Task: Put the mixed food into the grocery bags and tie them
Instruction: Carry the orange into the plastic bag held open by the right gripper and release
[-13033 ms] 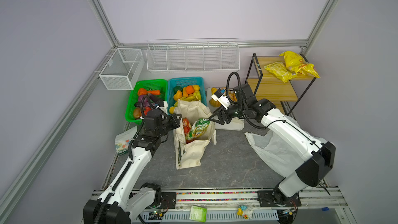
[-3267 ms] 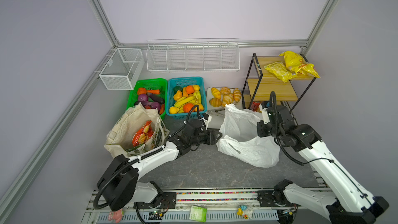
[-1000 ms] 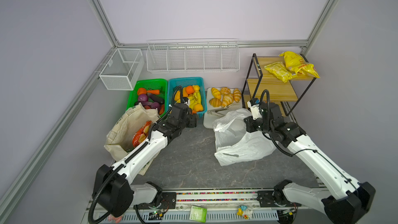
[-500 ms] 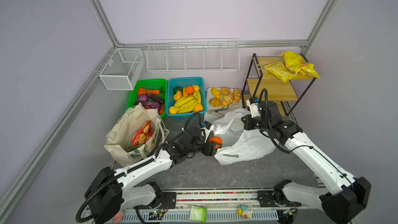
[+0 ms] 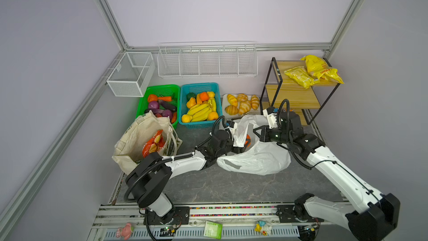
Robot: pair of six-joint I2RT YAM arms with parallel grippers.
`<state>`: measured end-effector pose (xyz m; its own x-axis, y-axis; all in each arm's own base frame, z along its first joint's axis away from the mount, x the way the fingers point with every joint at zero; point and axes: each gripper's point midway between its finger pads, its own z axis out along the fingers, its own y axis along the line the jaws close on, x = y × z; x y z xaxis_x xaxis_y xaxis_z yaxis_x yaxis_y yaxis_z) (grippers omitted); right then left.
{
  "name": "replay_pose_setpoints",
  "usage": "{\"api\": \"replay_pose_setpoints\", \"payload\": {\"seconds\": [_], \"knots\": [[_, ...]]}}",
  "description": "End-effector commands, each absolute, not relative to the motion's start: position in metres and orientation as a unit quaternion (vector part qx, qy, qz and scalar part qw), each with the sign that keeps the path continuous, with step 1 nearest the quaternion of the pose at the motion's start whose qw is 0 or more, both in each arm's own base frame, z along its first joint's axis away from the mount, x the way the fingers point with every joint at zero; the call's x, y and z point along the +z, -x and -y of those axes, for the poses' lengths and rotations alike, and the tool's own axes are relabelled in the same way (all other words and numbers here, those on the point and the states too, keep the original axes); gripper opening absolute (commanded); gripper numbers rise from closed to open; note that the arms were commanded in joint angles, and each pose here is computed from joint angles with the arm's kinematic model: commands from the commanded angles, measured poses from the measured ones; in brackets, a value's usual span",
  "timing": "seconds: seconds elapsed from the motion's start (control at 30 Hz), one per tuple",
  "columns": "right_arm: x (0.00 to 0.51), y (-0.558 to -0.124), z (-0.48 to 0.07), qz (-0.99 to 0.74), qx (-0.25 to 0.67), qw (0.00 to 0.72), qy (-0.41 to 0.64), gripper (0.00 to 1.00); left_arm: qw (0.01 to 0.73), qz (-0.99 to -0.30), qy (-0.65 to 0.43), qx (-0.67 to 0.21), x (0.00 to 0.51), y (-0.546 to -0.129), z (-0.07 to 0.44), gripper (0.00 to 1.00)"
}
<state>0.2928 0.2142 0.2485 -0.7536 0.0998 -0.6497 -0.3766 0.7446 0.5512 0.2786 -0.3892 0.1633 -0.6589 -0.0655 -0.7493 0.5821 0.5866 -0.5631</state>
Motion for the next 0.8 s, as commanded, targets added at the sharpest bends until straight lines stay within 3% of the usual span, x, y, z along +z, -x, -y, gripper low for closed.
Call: {"api": "replay_pose_setpoints", "payload": {"seconds": [0.0, 0.33, 0.67, 0.77], "knots": [[0.261, -0.29, -0.224, -0.852, 0.388, 0.342, 0.072, 0.06, 0.412, -0.796, -0.135, -0.423, 0.176, -0.294, 0.397, 0.77], [0.258, -0.295, -0.213, -0.856, 0.369, 0.358, 0.055, 0.06, 0.395, -0.813, -0.19, -0.384, 0.16, -0.284, 0.389, 0.88], [0.231, -0.309, -0.169, -0.887, 0.298, 0.354, 0.011, 0.06, 0.351, -0.794, -0.245, -0.431, 0.174, -0.24, 0.339, 0.85], [0.228, -0.312, -0.164, -0.887, 0.299, 0.352, 0.004, 0.06, 0.357, -0.817, -0.213, -0.4, 0.166, -0.24, 0.312, 0.84]]}}
